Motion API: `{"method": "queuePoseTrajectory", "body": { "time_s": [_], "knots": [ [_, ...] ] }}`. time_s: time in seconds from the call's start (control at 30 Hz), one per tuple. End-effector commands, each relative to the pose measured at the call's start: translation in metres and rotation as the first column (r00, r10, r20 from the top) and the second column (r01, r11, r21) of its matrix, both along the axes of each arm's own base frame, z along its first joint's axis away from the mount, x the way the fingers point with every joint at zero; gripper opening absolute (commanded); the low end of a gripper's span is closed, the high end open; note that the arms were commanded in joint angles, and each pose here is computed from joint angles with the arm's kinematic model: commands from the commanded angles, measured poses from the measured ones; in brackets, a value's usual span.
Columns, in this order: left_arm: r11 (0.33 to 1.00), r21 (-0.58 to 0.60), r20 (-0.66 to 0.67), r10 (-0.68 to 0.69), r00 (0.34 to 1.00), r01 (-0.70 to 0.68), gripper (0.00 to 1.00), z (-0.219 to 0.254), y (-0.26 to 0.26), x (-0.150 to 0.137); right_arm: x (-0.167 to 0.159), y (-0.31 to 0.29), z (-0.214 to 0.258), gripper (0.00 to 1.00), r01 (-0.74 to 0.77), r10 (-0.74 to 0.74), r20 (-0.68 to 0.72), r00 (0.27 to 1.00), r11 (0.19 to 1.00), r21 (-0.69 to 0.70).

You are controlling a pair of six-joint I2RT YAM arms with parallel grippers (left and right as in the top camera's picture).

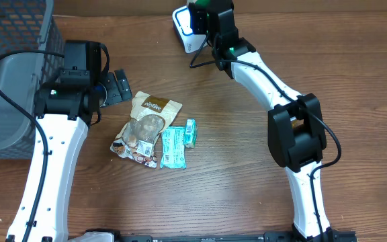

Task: Scan the item barcode
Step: 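Carry the jar to the white scanner and hold it there, then bring the jar back and set it down on the table right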

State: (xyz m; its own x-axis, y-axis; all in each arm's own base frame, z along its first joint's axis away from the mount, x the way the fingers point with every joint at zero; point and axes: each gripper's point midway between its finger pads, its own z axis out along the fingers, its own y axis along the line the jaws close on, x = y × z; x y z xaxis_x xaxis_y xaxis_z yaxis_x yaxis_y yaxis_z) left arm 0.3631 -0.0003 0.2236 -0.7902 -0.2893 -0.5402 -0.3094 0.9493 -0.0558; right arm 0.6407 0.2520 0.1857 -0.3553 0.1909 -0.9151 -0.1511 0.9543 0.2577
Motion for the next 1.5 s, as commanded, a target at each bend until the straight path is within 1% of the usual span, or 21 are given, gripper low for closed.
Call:
{"method": "queuePoseTrajectory", "body": {
  "time_s": [0.0, 0.3, 0.4, 0.47, 0.67, 0.8, 1.07, 1.23, 1.3, 1.37, 1.47],
  "knots": [
    [1.000, -0.002, 0.018, -0.001, 1.000, 0.001, 1.00, 0.006, 0.000, 0.002, 0.004, 0.009, 0.002, 0.04, -0.012, 0.012, 0.039, 0.999, 1.000, 0.020],
    [1.000, -0.002, 0.018, -0.001, 1.000, 0.001, 1.00, 0.006, 0.000, 0.002, 0.012, 0.012, -0.014, 0.04, -0.014, 0.012, 0.071, 0.997, 0.999, 0.031],
    [1.000, -0.002, 0.018, -0.001, 1.000, 0.001, 1.00, 0.006, 0.000, 0.002, 0.014, 0.013, -0.029, 0.04, -0.020, 0.020, 0.066, 0.998, 1.000, -0.001],
    [1.000, -0.002, 0.018, -0.001, 1.000, 0.001, 1.00, 0.006, 0.000, 0.002, 0.015, 0.014, -0.030, 0.04, -0.026, 0.027, 0.076, 0.997, 0.999, -0.019],
    [1.000, -0.002, 0.018, -0.001, 1.000, 0.001, 1.00, 0.006, 0.000, 0.002, 0.016, 0.024, -0.016, 0.04, -0.081, 0.079, 0.136, 0.988, 0.997, 0.015],
    [1.000, -0.002, 0.018, -0.001, 1.000, 0.001, 1.00, 0.006, 0.000, 0.002, 0.017, 0.025, -0.006, 0.04, -0.082, 0.076, 0.172, 0.982, 0.996, 0.027],
    [1.000, -0.002, 0.018, -0.001, 1.000, 0.001, 1.00, 0.006, 0.000, 0.002, 0.022, 0.022, -0.025, 0.04, -0.075, 0.069, 0.167, 0.983, 0.997, 0.025],
    [1.000, -0.002, 0.018, -0.001, 1.000, 0.001, 1.00, 0.006, 0.000, 0.002, 0.026, 0.013, -0.027, 0.04, -0.061, 0.056, 0.166, 0.985, 0.998, 0.025],
    [1.000, -0.002, 0.018, -0.001, 1.000, 0.001, 1.00, 0.006, 0.000, 0.002, 0.026, 0.012, -0.013, 0.04, -0.060, 0.053, 0.187, 0.981, 0.998, 0.032],
    [1.000, -0.002, 0.018, -0.001, 1.000, 0.001, 1.00, 0.006, 0.000, 0.002, 0.023, 0.010, 0.013, 0.04, -0.061, 0.050, 0.221, 0.974, 0.997, 0.044],
    [1.000, -0.002, 0.018, -0.001, 1.000, 0.001, 1.00, 0.006, 0.000, 0.002, 0.014, 0.006, 0.065, 0.03, -0.064, 0.044, 0.272, 0.961, 0.996, 0.063]
  ]
}}
